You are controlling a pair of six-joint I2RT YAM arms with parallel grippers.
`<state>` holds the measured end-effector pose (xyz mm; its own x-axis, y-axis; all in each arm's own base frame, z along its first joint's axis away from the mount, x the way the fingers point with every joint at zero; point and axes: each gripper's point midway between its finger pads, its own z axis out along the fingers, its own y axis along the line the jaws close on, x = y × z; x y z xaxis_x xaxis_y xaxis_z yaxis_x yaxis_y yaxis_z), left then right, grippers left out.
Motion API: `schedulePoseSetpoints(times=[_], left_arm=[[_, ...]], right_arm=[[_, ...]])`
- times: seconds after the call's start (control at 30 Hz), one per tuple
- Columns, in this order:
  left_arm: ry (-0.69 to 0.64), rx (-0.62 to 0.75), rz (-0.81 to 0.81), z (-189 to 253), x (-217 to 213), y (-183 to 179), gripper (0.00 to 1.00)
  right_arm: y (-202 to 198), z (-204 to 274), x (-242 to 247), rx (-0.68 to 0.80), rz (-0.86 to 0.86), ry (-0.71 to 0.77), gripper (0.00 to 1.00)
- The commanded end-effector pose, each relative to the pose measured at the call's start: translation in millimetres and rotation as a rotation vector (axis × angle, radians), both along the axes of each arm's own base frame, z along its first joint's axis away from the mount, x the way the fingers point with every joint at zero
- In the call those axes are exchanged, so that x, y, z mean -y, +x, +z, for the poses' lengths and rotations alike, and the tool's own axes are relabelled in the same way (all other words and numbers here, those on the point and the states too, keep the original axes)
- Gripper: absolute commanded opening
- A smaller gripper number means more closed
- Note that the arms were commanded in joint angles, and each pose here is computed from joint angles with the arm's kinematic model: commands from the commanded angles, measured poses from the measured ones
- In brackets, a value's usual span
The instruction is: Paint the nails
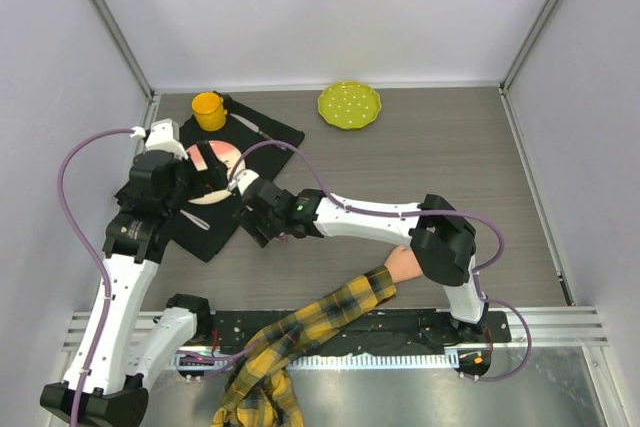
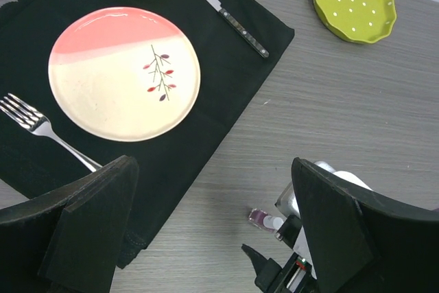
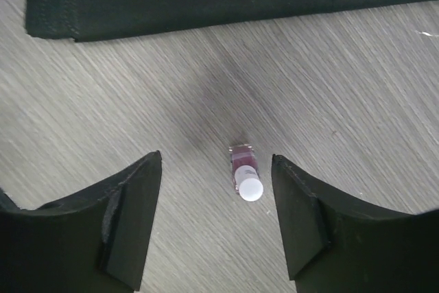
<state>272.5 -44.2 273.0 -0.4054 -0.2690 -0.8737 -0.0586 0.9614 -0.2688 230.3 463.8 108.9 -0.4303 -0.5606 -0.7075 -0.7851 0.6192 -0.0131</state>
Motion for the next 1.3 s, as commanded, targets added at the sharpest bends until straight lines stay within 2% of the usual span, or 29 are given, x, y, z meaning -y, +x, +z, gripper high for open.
schedulePoseSetpoints(times=[0.0, 0.37, 0.6, 0.67, 0.97, 1.0, 1.1, 1.13, 1.2, 1.27], left_arm=[[-0.009, 0.015, -0.026, 3.0, 5.2, 2.5, 1.0], [-0.014, 0.012, -0.038, 2.4, 7.7, 4.2, 1.0], [-0.016, 0.003, -0.042, -2.9, 8.8, 3.4, 1.0], [-0.019, 0.002, -0.046, -2.9, 9.6, 3.3, 1.0], [-0.019, -0.009, -0.051, -6.7, 10.1, 2.7, 1.0], [-0.02, -0.007, -0.055, -6.4, 11.1, 2.8, 1.0], [-0.02, -0.011, -0.06, -7.0, 11.8, 2.2, 1.0], [-0.021, -0.012, -0.066, -7.1, 12.8, 2.0, 1.0], [-0.021, -0.013, -0.073, -8.1, 13.7, 1.8, 1.0], [-0.025, -0.018, -0.094, -10.0, 17.4, 1.9, 1.0]], right_arm=[[6.8, -8.2, 11.6, 0.063, -0.013, -0.074, 0.66], [7.5, -26.1, 24.9, 0.04, -0.042, -0.108, 0.44], [5.6, -30.0, 29.7, 0.032, -0.04, -0.111, 0.41], [7.0, -31.5, 29.6, 0.033, -0.045, -0.111, 0.35], [13.6, -28.6, 25.4, 0.06, -0.043, -0.091, 0.39], [14.3, -28.8, 24.5, 0.06, -0.041, -0.09, 0.37], [14.9, -26.4, 25.4, 0.058, -0.044, -0.083, 0.22], [14.9, -25.3, 25.5, 0.06, -0.043, -0.081, 0.13], [16.6, -18.6, 27.8, 0.068, -0.052, -0.071, 0.01], [17.8, -10.9, 33.0, 0.076, -0.063, -0.061, 0.01]])
